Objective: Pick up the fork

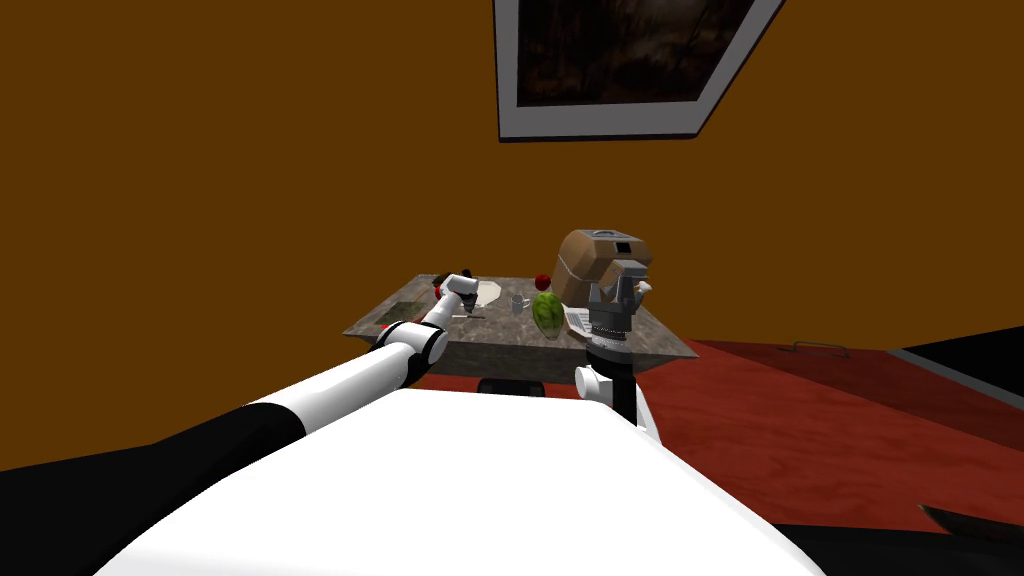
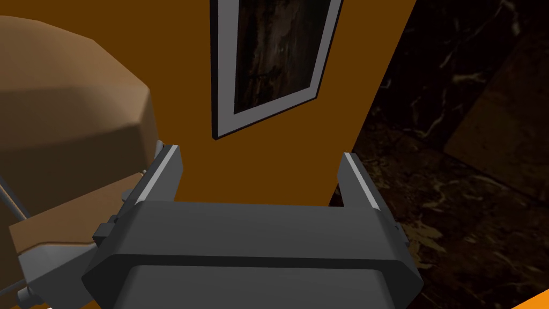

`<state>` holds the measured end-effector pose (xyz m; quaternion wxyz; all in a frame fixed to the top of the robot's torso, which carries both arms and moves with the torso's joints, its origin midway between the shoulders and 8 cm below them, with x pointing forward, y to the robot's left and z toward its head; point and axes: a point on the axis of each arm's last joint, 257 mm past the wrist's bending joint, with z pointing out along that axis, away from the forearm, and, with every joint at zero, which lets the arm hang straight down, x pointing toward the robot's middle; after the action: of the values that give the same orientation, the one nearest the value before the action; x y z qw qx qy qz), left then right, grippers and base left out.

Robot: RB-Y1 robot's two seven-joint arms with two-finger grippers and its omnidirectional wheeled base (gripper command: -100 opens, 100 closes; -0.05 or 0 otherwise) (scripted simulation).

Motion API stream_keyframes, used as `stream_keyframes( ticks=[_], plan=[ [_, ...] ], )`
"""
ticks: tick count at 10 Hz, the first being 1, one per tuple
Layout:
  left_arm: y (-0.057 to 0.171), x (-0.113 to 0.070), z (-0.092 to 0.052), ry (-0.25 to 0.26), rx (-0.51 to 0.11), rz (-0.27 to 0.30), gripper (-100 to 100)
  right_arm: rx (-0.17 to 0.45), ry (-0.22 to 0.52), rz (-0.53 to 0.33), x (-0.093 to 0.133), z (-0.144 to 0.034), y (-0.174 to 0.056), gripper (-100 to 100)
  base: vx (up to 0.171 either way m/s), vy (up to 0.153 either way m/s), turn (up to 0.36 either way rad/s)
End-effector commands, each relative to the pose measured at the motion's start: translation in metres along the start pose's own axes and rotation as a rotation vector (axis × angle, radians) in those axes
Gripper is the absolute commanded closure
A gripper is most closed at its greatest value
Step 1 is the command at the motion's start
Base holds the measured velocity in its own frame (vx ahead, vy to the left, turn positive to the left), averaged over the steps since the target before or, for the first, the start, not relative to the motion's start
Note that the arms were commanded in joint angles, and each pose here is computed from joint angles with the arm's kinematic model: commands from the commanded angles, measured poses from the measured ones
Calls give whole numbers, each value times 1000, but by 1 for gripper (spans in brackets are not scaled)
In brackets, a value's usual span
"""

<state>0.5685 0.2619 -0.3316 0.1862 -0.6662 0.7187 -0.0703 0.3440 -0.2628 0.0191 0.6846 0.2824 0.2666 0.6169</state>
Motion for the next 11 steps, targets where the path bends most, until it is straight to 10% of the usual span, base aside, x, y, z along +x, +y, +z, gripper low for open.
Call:
stream_keyframes(
  ticks=[1,2,3,7,8,9,11],
  plan=[
    [5,-1,8,0,4,-1,-100,0,0,0,0,0,0,0,39,0,-3],
    [4,0,5,0,2,-1,-100,0,0,0,0,0,0,0,18,0,1],
    [4,0,5,0,3,-1,100,0,0,0,0,0,0,0,0,0,0],
    [5,0,5,0,1,-2,100,0,0,0,0,0,0,0,0,0,0],
    [4,0,5,0,1,-2,0,0,0,0,0,0,0,0,0,0,0],
    [-3,-1,-5,0,1,0,100,0,0,0,0,0,0,0,-30,2,5],
    [-5,-1,-6,0,5,-1,100,0,0,0,0,0,0,0,-30,0,-3]
  ],
)
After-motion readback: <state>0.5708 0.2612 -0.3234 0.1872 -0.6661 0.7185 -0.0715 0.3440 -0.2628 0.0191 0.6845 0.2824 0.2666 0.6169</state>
